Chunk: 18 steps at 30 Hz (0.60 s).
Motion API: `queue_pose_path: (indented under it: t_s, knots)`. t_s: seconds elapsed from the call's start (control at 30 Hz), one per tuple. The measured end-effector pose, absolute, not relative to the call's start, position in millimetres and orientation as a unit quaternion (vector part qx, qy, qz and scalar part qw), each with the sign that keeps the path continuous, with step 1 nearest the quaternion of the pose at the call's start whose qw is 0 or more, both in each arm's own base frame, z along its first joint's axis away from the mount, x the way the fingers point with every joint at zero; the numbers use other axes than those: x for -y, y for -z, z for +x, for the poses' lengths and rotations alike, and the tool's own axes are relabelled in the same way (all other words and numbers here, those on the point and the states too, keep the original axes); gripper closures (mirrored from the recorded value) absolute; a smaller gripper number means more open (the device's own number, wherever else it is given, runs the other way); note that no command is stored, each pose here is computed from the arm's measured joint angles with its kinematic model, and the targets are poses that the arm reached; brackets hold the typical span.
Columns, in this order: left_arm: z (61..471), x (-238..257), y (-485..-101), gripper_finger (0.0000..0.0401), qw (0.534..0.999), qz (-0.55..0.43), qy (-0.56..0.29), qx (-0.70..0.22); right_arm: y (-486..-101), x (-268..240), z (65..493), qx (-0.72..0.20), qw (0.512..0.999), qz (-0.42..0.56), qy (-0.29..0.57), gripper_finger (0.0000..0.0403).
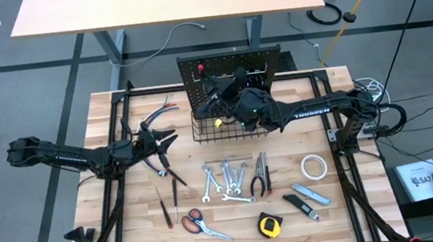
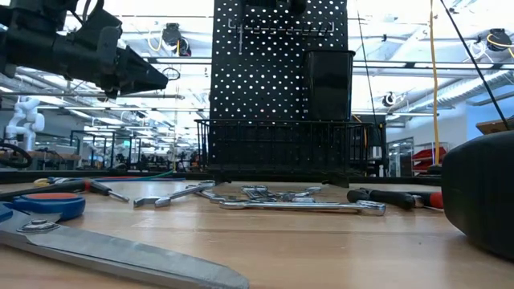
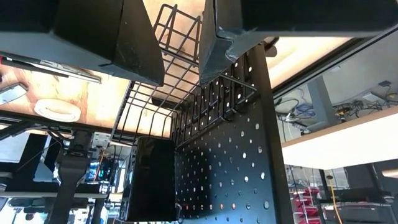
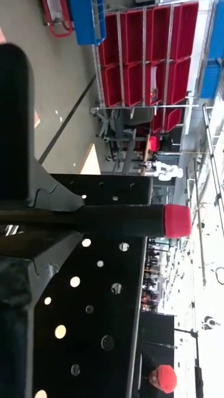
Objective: Hang tools onto peg board
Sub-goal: Hang the nut driver on the pegboard
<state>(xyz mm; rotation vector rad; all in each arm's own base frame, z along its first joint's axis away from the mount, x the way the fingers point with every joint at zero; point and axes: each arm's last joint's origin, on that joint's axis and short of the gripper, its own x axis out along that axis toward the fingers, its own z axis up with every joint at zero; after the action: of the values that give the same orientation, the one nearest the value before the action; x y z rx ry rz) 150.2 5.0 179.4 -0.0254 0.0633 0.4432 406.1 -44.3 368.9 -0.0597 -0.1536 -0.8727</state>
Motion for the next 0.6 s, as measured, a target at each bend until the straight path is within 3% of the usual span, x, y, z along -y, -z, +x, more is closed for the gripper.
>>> queue_pose_path:
  t_s: [0.23,0.6]
  knots:
    - [150.2,-5.0,-179.4,0.0294,0.975,-0.013,-0.220,-0.031,-367.6,45.9,406.0,0.063,0.904,-0.034,0.422,0.0376]
    - [150.2,-5.0,-179.4,0.0294,0.975,-0.013,-0.220,-0.031,-364.3,48.4,406.3,0.046,0.901,-0.046,0.429,0.0314]
